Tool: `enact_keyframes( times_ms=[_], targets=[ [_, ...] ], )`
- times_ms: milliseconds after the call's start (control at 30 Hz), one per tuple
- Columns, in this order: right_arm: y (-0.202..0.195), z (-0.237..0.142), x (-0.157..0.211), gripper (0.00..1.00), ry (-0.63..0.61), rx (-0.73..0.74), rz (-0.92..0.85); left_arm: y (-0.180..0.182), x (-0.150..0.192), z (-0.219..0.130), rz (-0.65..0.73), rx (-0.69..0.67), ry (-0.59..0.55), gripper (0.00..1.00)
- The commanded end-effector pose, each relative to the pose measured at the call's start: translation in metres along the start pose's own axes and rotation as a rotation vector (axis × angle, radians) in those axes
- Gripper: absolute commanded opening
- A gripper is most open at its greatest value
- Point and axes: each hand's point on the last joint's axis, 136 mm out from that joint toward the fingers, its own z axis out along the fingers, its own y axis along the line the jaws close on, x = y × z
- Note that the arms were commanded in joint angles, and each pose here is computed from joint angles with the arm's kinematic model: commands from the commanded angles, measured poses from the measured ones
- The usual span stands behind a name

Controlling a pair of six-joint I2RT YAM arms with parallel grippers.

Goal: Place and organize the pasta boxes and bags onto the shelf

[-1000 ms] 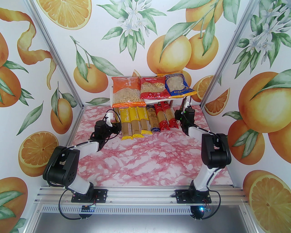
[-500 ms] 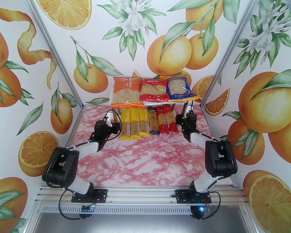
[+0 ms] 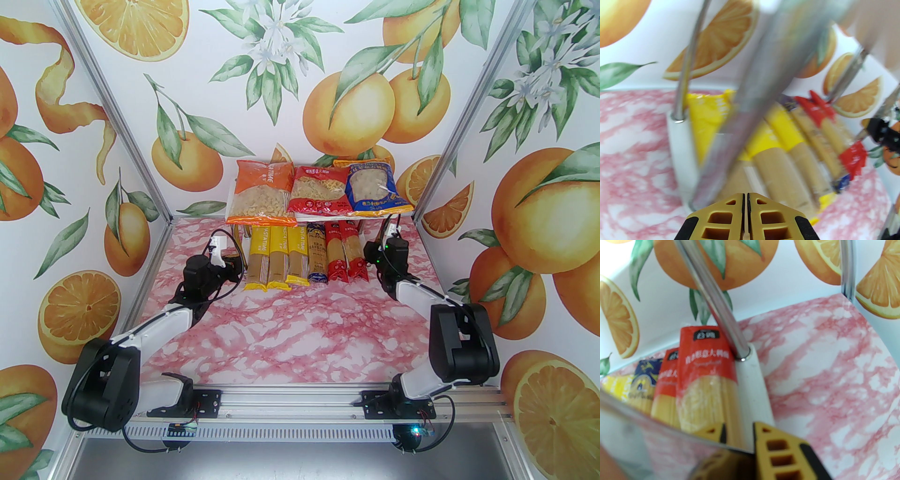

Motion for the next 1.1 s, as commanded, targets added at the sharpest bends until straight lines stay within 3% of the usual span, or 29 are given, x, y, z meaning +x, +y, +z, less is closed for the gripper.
enact_keyframes(
  times_ms=[0, 133, 267, 533, 767, 833, 967, 1067],
  targets=[
    [-0.008, -0.013, -0.005, 0.0, 0.004, 0.025, 0.163, -0.008, 0.004, -0.01, -0.017, 0.034, -0.005, 0.12],
    [-0.008, -0.014, -0.004, 0.02, 0.021, 0.031, 0.17, -0.003, 0.007, -0.019, -0.011, -0.012, 0.014, 0.22],
    [-0.006, -0.02, -0.008, 0.35, 0.013, 0.022, 0.167, -0.001, 0.009, -0.032, -0.01, -0.05, 0.038, 0.35],
    [0.001, -0.06, -0.029, 0.66, -0.057, 0.01, 0.136, 0.001, 0.015, -0.069, -0.014, -0.125, 0.087, 0.42],
    [0.004, -0.092, -0.036, 0.68, -0.091, 0.025, 0.102, -0.001, 0.019, -0.083, -0.029, -0.138, 0.113, 0.47],
    [0.02, -0.128, -0.023, 0.62, -0.08, 0.066, 0.001, -0.001, 0.024, -0.091, -0.051, -0.142, 0.119, 0.47],
    [0.033, -0.157, 0.006, 0.46, -0.046, 0.06, -0.025, 0.0, 0.024, -0.094, -0.066, -0.138, 0.114, 0.49],
    [0.04, -0.168, 0.027, 0.44, -0.02, 0.044, -0.038, 0.0, 0.026, -0.093, -0.078, -0.131, 0.132, 0.49]
  ],
)
